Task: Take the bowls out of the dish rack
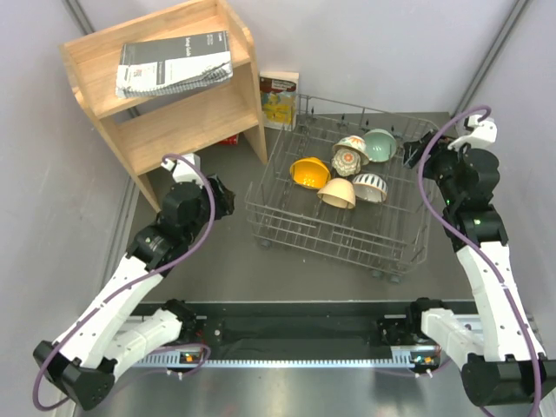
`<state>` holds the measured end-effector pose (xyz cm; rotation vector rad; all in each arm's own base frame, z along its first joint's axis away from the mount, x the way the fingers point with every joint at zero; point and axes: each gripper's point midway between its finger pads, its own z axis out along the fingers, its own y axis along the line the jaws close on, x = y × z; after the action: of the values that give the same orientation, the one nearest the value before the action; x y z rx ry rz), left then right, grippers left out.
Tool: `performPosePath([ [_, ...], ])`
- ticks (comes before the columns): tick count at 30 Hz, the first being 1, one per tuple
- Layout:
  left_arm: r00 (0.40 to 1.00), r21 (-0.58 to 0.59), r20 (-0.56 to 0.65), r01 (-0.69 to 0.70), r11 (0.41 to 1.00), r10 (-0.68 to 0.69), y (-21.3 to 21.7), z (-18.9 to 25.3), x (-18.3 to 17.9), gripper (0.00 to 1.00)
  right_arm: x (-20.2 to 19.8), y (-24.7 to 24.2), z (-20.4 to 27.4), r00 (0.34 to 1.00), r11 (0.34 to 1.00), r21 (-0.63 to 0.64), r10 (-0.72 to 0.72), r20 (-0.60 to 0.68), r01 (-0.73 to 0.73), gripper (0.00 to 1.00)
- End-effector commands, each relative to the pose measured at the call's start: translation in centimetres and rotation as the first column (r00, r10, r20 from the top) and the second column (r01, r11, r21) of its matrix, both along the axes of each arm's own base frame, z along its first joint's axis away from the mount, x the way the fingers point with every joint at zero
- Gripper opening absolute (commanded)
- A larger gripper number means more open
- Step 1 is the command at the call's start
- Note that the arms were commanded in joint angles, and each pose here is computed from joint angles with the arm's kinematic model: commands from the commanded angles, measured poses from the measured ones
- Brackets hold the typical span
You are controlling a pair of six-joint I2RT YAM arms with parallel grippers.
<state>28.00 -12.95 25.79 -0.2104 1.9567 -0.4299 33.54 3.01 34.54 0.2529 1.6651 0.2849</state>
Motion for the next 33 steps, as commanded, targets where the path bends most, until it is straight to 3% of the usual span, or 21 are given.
performPosePath([
  [1, 0.997, 0.016, 0.009, -0.077, 0.997, 0.076, 2.1, 0.8, -1.1, 0.59, 0.4, 0.1, 2.3, 0.998, 1.0, 0.021, -0.002, 0.068, 0.001, 0.75],
  [7, 0.994, -0.015, 0.029, -0.105, 0.994, 0.106, 3.2, 1.1, -2.5, 0.59, 0.4, 1.1, 1.4, 0.997, 0.998, 0.053, 0.042, 0.057, -0.045, 0.75],
  [16, 0.995, -0.065, 0.06, -0.073, 0.995, 0.077, 2.9, 1.8, -3.3, 0.6, 0.1, 0.7, 1.7, 0.998, 0.999, 0.002, 0.038, 0.055, -0.038, 0.76],
  [19, 0.994, -0.087, 0.094, -0.051, 0.995, 0.059, 2.7, 2.5, -3.4, 0.6, 1.4, -0.5, 1.5, 1.0, 0.999, -0.039, -0.024, -0.003, 0.024, 0.73],
  [20, 0.995, -0.096, 0.096, -0.018, 0.995, 0.027, 2.1, 2.6, -3.6, 0.59, 1.6, -0.4, 0.3, 0.997, 0.998, -0.061, -0.021, -0.077, 0.016, 0.72],
  [25, 0.992, -0.105, 0.106, 0.087, 0.991, -0.075, 0.0, 2.0, -3.3, 0.57, 6.0, 4.2, -2.4, 0.95, 0.972, -0.199, 0.058, -0.306, -0.124, 0.75],
  [29, 0.991, -0.133, 0.089, 0.112, 0.985, -0.101, -1.0, 1.4, -3.0, 0.57, 8.6, 6.3, -4.2, 0.953, 0.964, -0.221, 0.081, -0.292, -0.149, 0.79],
  [33, 0.993, -0.109, 0.081, 0.099, 0.989, -0.09, -0.7, 0.8, -3.0, 0.57, 9.5, 10.1, -4.1, 0.943, 0.93, -0.249, 0.203, -0.264, -0.27, 0.8],
])
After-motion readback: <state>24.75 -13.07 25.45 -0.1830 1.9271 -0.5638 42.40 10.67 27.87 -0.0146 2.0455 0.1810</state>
